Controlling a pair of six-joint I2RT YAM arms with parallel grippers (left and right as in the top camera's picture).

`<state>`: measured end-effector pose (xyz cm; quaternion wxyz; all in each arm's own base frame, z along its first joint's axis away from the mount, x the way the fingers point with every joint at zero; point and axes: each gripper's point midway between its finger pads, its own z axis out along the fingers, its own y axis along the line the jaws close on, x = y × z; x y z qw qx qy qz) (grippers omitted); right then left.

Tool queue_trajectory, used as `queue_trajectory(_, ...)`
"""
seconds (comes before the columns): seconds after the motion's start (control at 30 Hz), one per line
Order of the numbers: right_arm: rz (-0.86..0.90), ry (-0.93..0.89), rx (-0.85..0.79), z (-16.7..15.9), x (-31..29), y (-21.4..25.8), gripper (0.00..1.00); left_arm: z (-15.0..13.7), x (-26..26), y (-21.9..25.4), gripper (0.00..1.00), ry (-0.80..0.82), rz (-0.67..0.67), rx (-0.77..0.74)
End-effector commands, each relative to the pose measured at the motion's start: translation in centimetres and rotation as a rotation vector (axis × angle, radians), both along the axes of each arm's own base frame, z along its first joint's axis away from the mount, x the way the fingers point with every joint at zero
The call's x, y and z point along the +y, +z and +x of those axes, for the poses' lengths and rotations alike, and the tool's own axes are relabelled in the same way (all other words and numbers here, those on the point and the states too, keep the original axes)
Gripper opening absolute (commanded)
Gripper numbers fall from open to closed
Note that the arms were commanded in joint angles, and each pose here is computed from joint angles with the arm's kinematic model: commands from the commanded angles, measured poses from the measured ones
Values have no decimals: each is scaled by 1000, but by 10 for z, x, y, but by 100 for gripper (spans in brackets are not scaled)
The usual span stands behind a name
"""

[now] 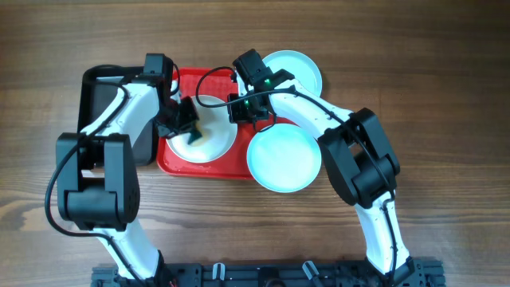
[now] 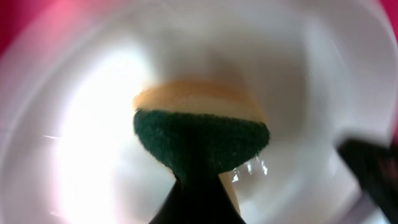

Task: Clean dirty plates on tray and stack at the side
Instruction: 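Scrub the white plate surface with the sponge in the left gripper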

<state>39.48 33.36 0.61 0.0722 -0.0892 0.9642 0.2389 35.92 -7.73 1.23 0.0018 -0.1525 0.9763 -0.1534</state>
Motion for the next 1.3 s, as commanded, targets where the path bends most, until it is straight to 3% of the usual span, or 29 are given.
queue_trajectory(0.0,-11,-25,8,6,-5,-9,4,-33,-52,-8,4,-285,-222,29)
queue_trajectory(0.17,-11,-26,8,6,-5,-9,4,-35,-71,-8,4,-411,-223,-24)
queue_trajectory(0.33,-11,-25,8,6,-5,-9,4,-8,-72,-11,4,-409,-163,-132)
queue_trajectory(0.57,-12,-26,8,6,-5,-9,4,50,19,-21,4,6,349,-237)
queue_trajectory(0.67,-12,-26,7,6,-5,-9,4,48,63,-15,4,196,565,-233)
queue_trajectory(0.77,-12,-26,7,6,-5,-9,4,33,70,-16,4,201,609,-180)
queue_trajectory(0.9,-11,-26,6,6,-5,-9,4,0,56,-24,4,111,567,-41)
queue_trajectory(0.97,-12,-26,7,6,-5,-9,4,-16,36,-28,4,-8,476,25)
queue_trajectory(1.13,-10,-26,4,7,-4,-8,4,-49,-58,-21,4,-397,-26,63)
queue_trajectory(1.2,-9,-26,4,7,-4,-8,4,-52,-84,-12,4,-466,-162,26)
queue_trajectory(1.27,-9,-26,4,7,-4,-8,4,-47,-97,-8,4,-482,-217,-13)
